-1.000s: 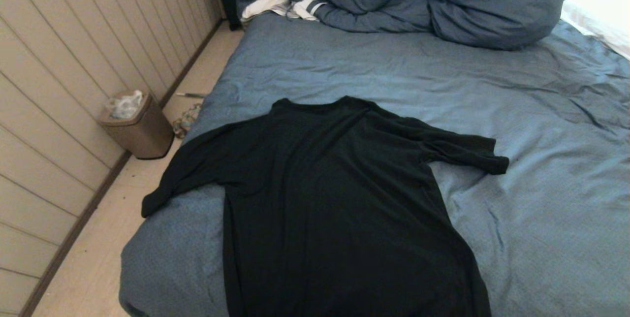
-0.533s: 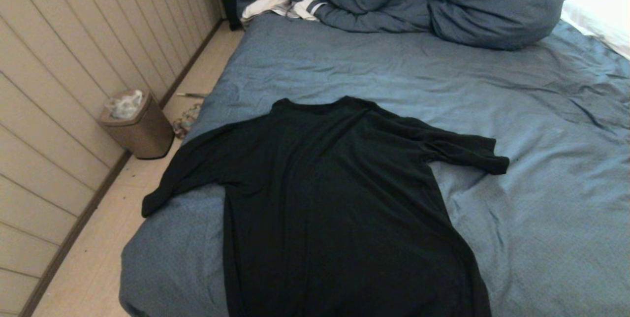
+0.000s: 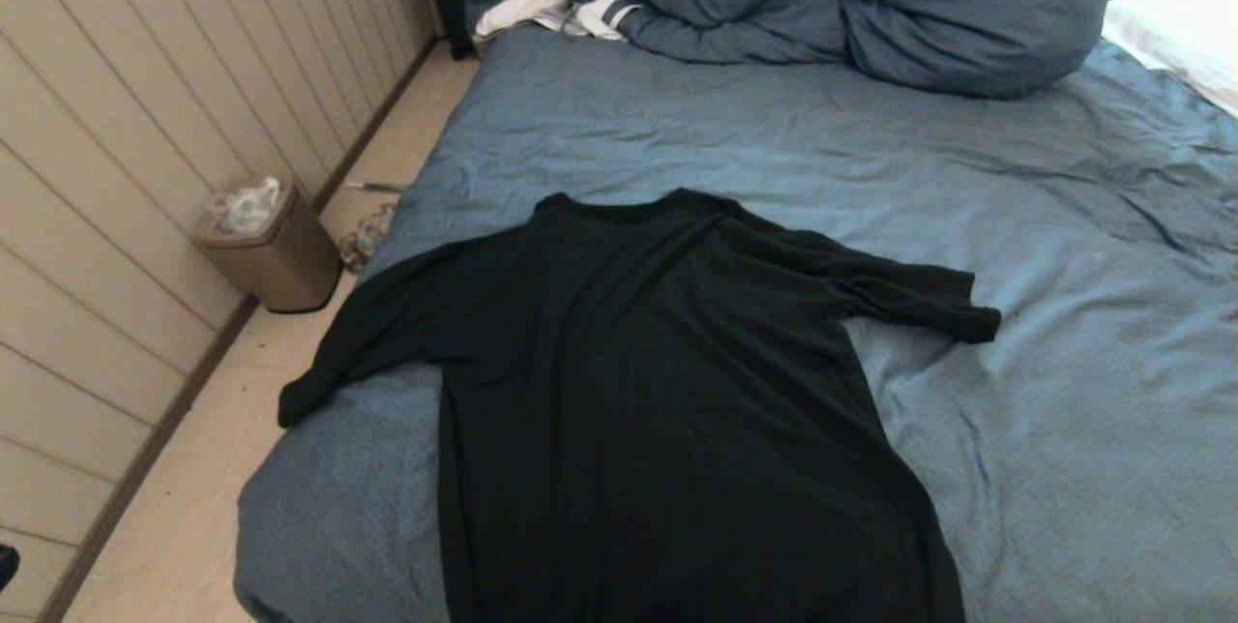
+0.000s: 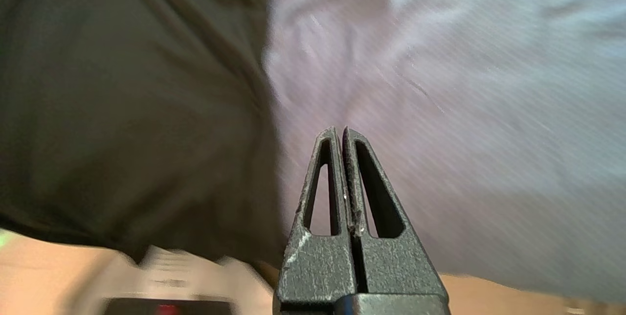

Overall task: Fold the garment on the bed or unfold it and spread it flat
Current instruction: Fold the black T-shirt

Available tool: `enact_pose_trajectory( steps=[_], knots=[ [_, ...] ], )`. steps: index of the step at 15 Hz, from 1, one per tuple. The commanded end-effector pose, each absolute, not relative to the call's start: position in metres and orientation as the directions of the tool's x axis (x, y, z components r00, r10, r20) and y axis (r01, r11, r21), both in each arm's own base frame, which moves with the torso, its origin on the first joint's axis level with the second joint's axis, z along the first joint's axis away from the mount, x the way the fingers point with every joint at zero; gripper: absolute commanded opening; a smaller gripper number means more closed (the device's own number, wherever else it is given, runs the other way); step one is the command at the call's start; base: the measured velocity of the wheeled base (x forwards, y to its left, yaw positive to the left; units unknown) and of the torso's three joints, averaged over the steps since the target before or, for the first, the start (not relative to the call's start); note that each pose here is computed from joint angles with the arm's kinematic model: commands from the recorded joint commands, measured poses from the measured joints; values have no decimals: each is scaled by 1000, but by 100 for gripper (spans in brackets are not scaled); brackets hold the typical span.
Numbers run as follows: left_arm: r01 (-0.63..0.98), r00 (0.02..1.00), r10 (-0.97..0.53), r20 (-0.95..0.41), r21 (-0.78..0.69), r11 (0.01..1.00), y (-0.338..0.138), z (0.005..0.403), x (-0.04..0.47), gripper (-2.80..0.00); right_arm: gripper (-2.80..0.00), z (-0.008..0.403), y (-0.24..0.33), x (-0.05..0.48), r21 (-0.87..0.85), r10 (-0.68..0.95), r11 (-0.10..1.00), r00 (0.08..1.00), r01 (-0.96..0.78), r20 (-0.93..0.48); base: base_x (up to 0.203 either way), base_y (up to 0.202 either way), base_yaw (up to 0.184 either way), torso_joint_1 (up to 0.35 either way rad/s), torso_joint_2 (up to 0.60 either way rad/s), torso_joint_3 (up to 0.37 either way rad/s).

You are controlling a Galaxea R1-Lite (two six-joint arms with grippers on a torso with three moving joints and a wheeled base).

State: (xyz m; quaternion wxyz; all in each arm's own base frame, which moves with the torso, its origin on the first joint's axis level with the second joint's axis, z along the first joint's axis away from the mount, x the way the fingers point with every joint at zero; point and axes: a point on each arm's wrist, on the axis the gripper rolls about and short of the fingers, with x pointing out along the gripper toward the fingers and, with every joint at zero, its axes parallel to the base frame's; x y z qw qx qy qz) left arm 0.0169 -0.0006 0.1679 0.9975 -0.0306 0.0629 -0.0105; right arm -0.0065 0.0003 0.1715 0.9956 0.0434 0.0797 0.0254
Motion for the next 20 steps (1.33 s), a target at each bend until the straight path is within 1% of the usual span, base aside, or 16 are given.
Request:
enact_pose_trajectory(
  steps=[1, 3, 4, 7, 10, 13, 15, 18, 20],
  knots=[
    [11, 977, -29, -209, -86, 996, -1, 193, 61, -280, -280, 197, 2, 27, 129, 87, 990, 962, -55, -259, 0, 0, 0, 0, 0, 0],
    [23, 987, -40, -157, -111, 994, -1, 223, 82, -280, -280, 216, 4, 48, 154, 107, 986, 952, -64, -285, 0, 0, 0, 0, 0, 0],
    [27, 988, -45, -150, -119, 993, -1, 227, 85, -280, -280, 221, 5, 55, 159, 112, 985, 950, -68, -291, 0, 0, 0, 0, 0, 0],
    [45, 981, -67, -180, -127, 991, -2, 231, 98, -280, -280, 230, 7, 70, 168, 141, 982, 938, -91, -317, 0, 0, 0, 0, 0, 0],
    [73, 967, -121, -226, -211, 975, -4, 251, 125, -280, -280, 237, 11, 105, 186, 161, 978, 907, -93, -390, 0, 0, 0, 0, 0, 0],
    [71, 909, -191, -372, -312, 947, -9, 264, 164, -280, -280, 240, 14, 164, 205, 154, 977, 855, -58, -495, 0, 0, 0, 0, 0, 0],
    [77, 869, -258, -423, -399, 914, -12, 271, 193, -280, -280, 240, 11, 215, 221, 127, 975, 828, -4, -546, 0, 0, 0, 0, 0, 0],
    [74, 814, -321, -485, -461, 884, -16, 270, 235, -280, -280, 249, -2, 286, 243, 100, 969, 822, 48, -560, 0, 0, 0, 0, 0, 0],
    [58, 791, -333, -513, -479, 876, -18, 266, 260, -280, -280, 256, -13, 315, 268, 111, 962, 812, 58, -573, 0, 0, 0, 0, 0, 0]
  ],
)
